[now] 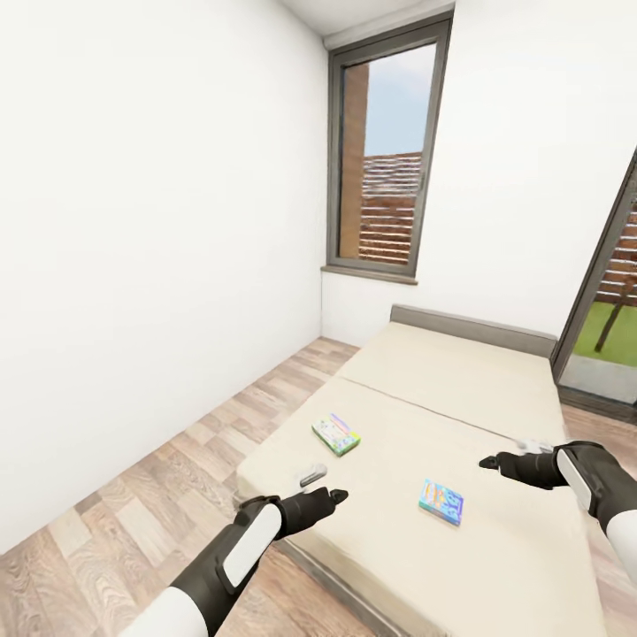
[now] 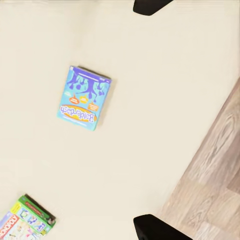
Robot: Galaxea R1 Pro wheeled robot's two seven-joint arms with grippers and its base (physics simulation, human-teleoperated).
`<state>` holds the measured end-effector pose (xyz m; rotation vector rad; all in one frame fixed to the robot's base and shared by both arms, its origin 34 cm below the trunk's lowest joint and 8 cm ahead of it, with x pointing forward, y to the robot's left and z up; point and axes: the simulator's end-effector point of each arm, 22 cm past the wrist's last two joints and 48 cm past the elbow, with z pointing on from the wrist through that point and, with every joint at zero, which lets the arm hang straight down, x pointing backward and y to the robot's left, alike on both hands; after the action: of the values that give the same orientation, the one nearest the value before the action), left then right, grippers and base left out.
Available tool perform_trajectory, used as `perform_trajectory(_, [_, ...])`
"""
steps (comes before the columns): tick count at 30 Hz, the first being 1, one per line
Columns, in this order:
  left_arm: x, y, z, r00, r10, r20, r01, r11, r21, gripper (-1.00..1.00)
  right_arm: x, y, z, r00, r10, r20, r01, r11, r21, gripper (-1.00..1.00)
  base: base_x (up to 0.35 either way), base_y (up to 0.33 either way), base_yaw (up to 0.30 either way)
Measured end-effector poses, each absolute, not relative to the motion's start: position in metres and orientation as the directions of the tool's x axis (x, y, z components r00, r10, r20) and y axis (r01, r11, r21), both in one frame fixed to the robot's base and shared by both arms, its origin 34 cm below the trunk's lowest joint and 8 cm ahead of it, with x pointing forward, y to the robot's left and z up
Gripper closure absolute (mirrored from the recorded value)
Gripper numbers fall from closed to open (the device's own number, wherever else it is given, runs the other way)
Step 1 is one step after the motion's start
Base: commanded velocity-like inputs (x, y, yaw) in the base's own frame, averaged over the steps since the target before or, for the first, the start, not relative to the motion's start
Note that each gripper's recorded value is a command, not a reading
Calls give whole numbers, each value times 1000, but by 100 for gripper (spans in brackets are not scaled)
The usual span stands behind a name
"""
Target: Put all the toys in the child's room - the three board games (two on the bed and one on the table), the two jigsaw puzzles on the table, and the tennis ball on the table - inside the toy box on the table in the child's room.
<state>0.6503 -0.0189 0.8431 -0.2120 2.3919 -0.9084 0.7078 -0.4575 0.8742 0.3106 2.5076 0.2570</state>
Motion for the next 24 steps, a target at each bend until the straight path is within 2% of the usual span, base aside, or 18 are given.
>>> perform_trajectory(15, [641, -8, 819, -836, -337, -433, 20, 770, -638, -100, 707, -458, 864, -805, 282, -523, 169, 952, 254, -100, 0, 0, -182])
perform_trajectory(24, [643, -4, 814, -825, -352, -443, 10, 773, -634, -100, 708, -452, 859, -809, 279, -517, 163, 952, 259, -100, 0, -2, -79])
